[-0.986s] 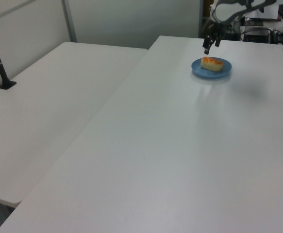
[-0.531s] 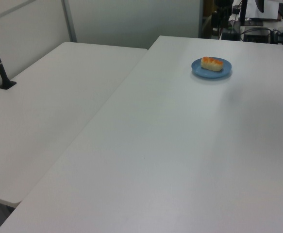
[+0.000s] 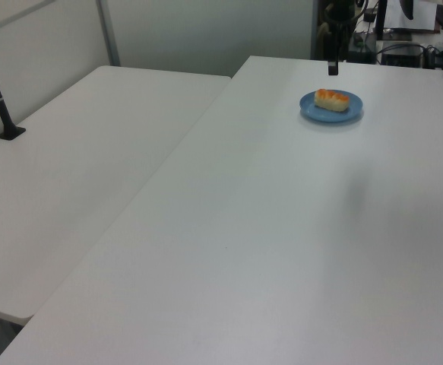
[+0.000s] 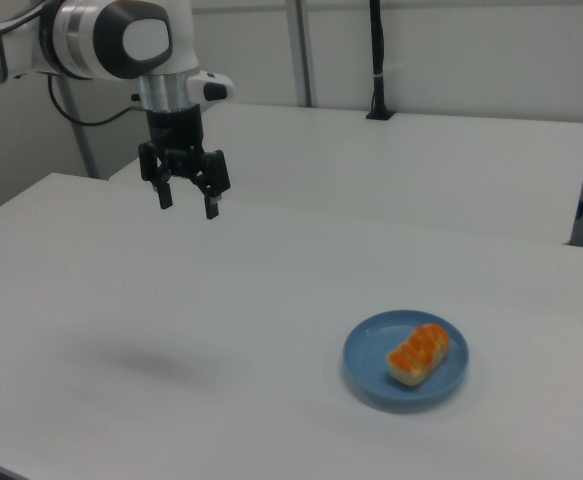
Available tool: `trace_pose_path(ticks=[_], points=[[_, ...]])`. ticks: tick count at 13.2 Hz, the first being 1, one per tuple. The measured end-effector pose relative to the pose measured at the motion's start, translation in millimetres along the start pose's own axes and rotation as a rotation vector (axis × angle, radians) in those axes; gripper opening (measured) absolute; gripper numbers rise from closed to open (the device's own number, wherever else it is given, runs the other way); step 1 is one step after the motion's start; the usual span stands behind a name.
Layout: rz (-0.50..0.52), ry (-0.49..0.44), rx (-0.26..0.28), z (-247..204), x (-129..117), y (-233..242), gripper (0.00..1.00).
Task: Put the bread on a plate
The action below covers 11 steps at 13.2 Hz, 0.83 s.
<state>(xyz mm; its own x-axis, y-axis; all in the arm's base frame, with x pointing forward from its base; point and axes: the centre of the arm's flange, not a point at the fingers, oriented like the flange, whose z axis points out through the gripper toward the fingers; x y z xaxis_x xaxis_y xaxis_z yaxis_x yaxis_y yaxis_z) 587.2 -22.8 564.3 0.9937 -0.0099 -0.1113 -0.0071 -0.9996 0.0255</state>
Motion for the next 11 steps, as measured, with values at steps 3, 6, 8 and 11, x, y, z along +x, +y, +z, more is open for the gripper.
trace_pose_path(ticks=[3,6,8,11], points=[[-0.008,0.007,0.023,-7.3,-6.6,-7.3,1.00],[-0.007,0.040,0.023,-28.0,-21.8,-6.7,1.00],[-0.006,0.047,0.023,-32.4,-27.6,-6.5,1.00],[-0.005,0.042,0.023,-29.9,-28.4,-6.0,1.00]])
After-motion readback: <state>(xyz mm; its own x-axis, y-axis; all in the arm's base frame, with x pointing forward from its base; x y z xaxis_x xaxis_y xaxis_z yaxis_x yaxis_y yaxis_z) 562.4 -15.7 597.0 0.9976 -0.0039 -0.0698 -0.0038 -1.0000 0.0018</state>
